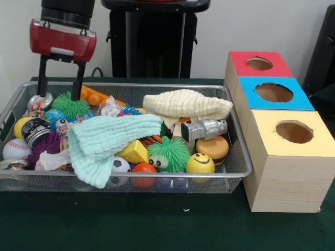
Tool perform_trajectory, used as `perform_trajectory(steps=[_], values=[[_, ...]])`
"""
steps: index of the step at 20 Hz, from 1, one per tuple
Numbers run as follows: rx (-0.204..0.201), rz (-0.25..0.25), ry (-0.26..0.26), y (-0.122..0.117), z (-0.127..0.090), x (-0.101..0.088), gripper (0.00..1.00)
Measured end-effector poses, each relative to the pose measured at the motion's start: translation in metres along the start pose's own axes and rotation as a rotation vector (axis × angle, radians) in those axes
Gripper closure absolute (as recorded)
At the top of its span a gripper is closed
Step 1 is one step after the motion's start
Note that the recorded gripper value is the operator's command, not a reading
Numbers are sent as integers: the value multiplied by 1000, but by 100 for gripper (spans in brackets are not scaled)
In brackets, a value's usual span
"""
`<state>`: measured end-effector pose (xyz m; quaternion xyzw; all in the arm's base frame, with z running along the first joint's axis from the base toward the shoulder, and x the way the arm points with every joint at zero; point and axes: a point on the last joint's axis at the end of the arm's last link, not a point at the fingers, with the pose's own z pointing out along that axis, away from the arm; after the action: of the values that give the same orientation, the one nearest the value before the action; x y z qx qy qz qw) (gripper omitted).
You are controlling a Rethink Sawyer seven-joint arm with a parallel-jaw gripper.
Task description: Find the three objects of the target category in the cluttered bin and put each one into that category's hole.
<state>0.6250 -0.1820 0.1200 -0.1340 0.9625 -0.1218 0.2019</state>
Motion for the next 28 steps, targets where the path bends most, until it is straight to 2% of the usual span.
perform_trajectory(steps=[4, 8, 16, 18, 19, 24, 28], values=[[-9, 57, -32, -10, 12, 8, 0], [-36, 104, -31, -12, 17, 14, 0], [-133, 222, -28, 1, 29, 21, 0], [-147, 234, -26, 5, 29, 21, 0], [-171, 249, -21, 15, 29, 20, 0], [-204, 268, -13, 29, 30, 19, 0], [-223, 262, -5, 42, 33, 18, 0]])
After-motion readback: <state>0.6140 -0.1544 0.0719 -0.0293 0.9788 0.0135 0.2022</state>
